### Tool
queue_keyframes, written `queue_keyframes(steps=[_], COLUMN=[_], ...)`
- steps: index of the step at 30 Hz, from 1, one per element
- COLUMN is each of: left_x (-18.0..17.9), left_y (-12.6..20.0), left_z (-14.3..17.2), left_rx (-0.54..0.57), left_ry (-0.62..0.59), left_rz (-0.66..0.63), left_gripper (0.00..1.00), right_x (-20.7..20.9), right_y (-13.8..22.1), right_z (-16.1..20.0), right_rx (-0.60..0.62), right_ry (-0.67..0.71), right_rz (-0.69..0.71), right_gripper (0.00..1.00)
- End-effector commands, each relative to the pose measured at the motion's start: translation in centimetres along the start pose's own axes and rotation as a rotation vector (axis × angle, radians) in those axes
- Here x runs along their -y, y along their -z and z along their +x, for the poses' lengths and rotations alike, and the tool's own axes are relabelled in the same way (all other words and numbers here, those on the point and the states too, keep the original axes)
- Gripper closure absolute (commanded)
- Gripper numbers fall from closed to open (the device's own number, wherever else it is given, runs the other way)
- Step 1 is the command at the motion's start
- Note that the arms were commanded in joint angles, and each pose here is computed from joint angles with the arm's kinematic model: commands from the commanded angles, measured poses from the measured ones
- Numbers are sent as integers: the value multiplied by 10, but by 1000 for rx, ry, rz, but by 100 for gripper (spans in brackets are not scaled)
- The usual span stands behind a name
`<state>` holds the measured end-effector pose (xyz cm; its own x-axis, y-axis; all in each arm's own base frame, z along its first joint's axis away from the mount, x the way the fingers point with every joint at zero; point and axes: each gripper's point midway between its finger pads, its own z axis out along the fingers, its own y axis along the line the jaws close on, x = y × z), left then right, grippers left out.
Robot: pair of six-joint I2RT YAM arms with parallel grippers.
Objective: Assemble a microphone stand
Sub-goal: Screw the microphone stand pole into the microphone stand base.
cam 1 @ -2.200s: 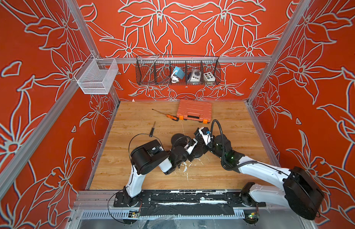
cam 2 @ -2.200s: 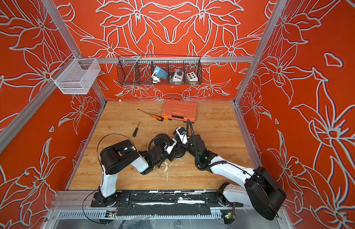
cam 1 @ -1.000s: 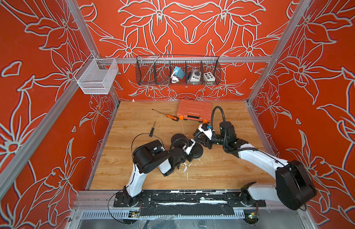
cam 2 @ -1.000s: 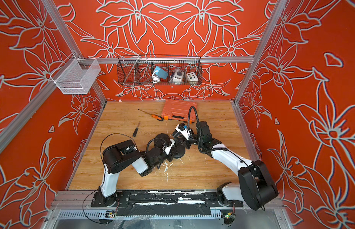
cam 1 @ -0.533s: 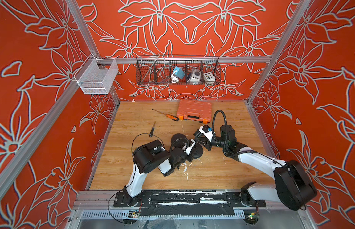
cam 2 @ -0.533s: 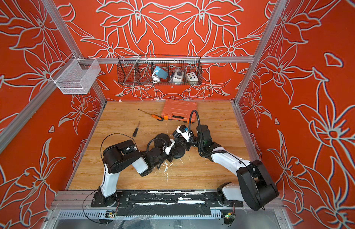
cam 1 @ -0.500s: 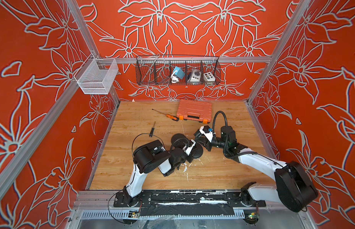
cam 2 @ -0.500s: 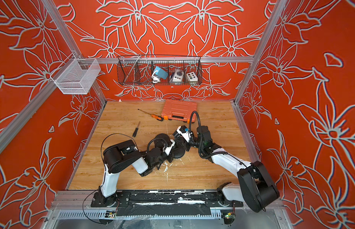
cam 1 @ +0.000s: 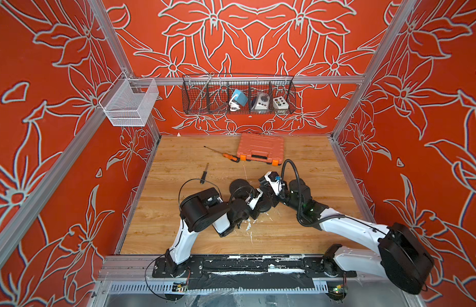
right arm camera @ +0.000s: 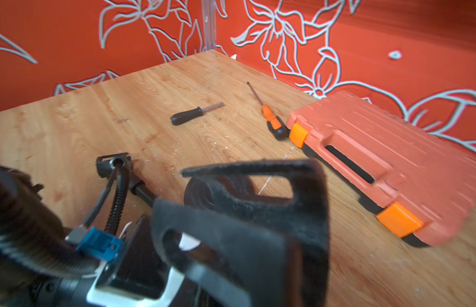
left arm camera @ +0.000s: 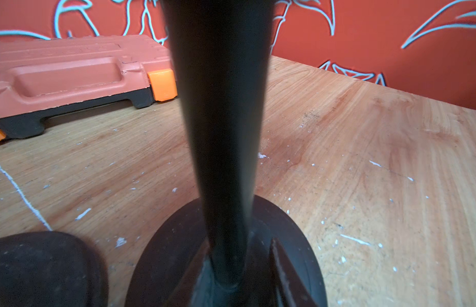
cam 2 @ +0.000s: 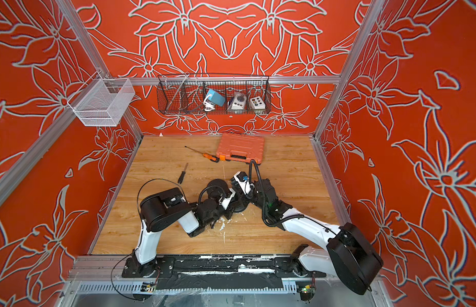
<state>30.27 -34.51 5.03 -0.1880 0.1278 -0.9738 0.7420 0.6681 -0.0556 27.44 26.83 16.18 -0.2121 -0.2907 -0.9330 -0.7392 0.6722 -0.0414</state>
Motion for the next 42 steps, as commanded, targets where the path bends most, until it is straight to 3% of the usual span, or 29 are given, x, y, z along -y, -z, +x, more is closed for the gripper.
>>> queue_keyframes(steps=[1, 11, 18, 24, 31, 34, 38, 42], left_x=[8, 6, 6, 7, 6, 5, 4, 4], left_y=[-1, -8, 2, -5, -9, -7, -5, -4], left_z=[8, -6, -13, -19, -12, -4, 7, 11], left_rx=[-24, 19, 32, 43, 36, 18, -9, -20], left_ry=[-6, -8, 4, -4, -1, 0, 4, 2], left_rz=[31, 14, 13, 18, 11, 8, 4, 9], left_gripper=[67, 76, 67, 73, 87, 88, 88, 89], right_x=[5, -6, -12, -15, -19, -16, -13, -4], right_y=[8, 8, 6, 8, 12, 16, 24, 32], right_z=[92, 91, 87, 83, 81, 78, 66, 54], right_rx=[-342, -331, -304, -282, -261, -246, -207, -151], right_ry=[-32, -46, -51, -62, -64, -49, -41, -53], right_rz=[133, 105, 71, 49, 24, 12, -62, -121], right_gripper=[100, 100, 100, 100, 99, 84, 50, 39])
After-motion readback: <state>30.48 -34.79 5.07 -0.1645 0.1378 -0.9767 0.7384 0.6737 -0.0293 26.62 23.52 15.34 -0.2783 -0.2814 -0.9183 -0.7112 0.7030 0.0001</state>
